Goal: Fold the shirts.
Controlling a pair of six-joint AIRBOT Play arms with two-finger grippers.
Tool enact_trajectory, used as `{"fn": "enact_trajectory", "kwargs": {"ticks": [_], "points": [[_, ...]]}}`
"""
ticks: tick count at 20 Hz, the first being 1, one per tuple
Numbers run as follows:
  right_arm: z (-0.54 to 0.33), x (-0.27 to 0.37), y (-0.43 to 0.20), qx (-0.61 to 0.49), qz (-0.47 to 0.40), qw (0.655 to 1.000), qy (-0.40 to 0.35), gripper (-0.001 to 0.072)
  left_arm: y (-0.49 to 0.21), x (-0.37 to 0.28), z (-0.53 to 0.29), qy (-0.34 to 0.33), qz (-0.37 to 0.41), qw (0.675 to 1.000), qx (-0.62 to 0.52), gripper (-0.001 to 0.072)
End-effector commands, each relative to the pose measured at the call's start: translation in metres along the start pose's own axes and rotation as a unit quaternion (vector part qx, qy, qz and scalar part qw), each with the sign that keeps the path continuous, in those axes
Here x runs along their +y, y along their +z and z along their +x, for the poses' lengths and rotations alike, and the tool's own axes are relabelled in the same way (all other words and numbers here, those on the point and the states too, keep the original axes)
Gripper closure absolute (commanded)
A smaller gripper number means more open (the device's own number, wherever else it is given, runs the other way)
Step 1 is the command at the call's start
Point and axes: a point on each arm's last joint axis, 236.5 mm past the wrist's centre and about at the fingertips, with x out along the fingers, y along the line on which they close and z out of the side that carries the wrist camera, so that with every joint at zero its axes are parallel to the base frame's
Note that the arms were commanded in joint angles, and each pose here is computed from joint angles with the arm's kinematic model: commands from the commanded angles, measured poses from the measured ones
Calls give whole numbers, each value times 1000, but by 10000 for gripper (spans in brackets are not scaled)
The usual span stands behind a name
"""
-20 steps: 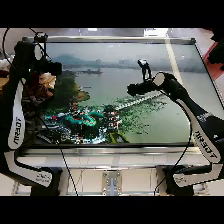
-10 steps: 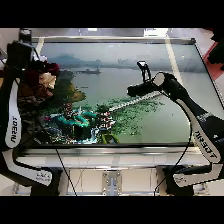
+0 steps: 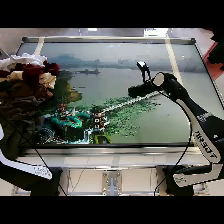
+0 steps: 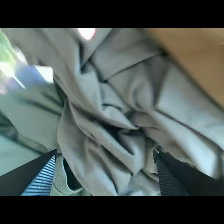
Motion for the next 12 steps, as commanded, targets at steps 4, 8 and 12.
{"fn": "enact_trajectory", "kwargs": {"ticks": [4, 8, 12], "points": [[0, -2, 0, 1, 2, 1000, -3, 362, -14, -3, 58, -69, -48, 995, 45, -1], [0, -1, 0, 1, 3, 1000, -3, 363, 7, -12, 78, -90, -98, 991, -5, 0], [0, 2, 1, -2, 8, 1000, 4, 363, 14, -33, 93, -126, -109, 986, -13, 3]]}}
